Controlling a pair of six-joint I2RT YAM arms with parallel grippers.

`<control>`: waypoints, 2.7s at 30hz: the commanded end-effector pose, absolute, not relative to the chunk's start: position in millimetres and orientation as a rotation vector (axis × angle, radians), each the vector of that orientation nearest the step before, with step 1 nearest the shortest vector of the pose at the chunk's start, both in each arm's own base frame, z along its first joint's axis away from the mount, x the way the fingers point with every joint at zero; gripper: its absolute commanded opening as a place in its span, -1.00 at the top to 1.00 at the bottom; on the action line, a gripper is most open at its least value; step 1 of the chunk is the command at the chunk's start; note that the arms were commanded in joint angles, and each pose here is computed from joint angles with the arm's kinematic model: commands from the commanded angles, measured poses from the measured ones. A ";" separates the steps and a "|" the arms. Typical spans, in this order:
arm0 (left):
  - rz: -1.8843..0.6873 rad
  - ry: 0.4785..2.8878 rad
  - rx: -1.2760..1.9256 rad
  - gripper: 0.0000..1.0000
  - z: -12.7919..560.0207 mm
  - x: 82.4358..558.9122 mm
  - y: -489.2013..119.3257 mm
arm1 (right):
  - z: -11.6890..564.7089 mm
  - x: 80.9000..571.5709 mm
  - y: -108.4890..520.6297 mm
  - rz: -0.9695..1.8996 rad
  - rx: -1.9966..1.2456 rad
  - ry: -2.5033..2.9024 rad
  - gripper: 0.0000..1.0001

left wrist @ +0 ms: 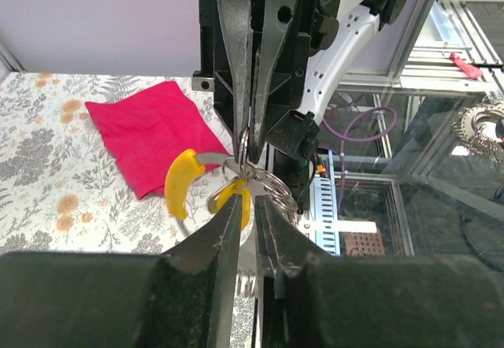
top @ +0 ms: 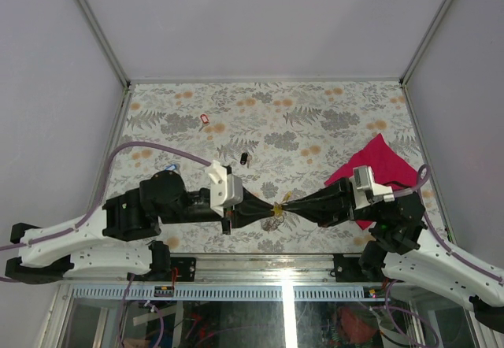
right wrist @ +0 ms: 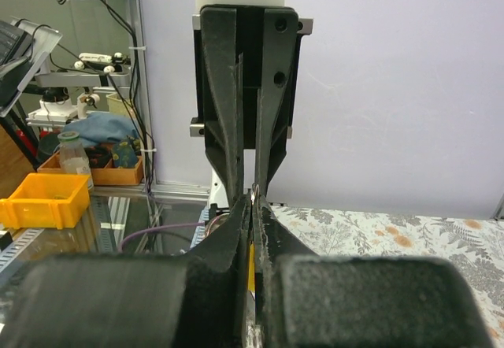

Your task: Put the keys on the keyring

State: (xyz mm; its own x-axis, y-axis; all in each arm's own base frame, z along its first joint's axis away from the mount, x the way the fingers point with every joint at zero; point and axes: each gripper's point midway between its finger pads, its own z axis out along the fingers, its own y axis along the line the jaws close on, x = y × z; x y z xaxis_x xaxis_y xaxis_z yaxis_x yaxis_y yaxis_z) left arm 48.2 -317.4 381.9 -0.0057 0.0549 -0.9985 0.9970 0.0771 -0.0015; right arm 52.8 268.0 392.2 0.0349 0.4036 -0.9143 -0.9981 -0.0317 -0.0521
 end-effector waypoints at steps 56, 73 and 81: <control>-1.236 1.170 1.182 1.00 409.0 34.5 -328.7 | 408.7 38.8 257.2 1.342 -1.014 0.768 0.92; -0.914 1.585 1.464 1.00 341.4 54.0 -320.7 | 369.3 67.0 232.5 1.041 -1.076 1.031 0.37; -0.723 1.750 1.572 1.00 310.8 68.7 -324.1 | 342.9 67.2 241.6 1.044 -1.160 1.088 0.32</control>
